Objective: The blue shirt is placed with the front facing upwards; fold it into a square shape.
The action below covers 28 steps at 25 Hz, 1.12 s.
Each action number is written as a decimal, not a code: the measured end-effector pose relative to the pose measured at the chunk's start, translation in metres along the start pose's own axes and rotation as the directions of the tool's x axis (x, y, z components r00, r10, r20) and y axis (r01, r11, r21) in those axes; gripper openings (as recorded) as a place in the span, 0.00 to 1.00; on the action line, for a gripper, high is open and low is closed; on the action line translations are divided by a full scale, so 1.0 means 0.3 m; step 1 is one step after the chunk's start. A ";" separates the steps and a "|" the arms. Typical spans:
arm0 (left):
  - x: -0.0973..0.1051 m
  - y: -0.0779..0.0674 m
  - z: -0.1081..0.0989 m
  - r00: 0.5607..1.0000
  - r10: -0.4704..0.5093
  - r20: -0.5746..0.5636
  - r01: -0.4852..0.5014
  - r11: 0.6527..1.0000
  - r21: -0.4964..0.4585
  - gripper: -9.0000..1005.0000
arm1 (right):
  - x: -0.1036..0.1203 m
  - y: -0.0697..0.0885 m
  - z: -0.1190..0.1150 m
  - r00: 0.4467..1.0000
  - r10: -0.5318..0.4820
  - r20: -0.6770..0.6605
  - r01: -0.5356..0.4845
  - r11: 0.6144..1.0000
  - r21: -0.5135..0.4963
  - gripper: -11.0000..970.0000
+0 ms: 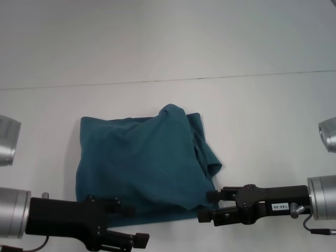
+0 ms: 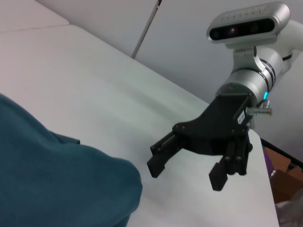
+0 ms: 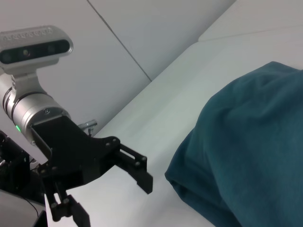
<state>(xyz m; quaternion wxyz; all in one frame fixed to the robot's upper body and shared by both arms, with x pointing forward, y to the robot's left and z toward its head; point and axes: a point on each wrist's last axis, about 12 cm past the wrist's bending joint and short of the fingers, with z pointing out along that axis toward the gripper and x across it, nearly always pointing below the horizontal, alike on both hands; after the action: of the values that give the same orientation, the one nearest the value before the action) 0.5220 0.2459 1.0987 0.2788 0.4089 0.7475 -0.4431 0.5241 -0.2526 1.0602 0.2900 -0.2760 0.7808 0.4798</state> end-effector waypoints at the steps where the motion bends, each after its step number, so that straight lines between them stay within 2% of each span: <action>1: -0.001 0.001 0.000 1.000 0.001 0.003 -0.001 1.000 -0.002 0.87 | -0.001 0.000 0.001 1.000 -0.001 -0.001 0.001 1.000 -0.001 0.96; 9: 0.007 0.006 0.001 1.000 -0.005 0.018 0.005 1.000 -0.021 0.87 | -0.005 0.004 0.019 1.000 -0.002 -0.011 0.002 1.000 -0.015 0.96; 16: 0.009 0.009 0.001 1.000 -0.006 0.019 0.007 0.999 -0.032 0.87 | -0.009 0.002 0.025 0.996 0.045 -0.074 -0.046 0.999 -0.011 0.96; 28: 0.017 0.009 0.001 1.000 -0.014 0.021 0.015 0.999 -0.035 0.87 | -0.020 0.001 0.026 0.997 0.045 -0.065 -0.046 0.999 -0.010 0.96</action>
<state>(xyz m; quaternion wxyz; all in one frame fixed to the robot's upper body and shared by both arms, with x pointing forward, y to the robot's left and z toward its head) 0.5216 0.2482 1.0935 0.2907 0.3939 0.7551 -0.4361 0.5294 -0.2446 1.0618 0.2521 -0.2751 0.7931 0.4814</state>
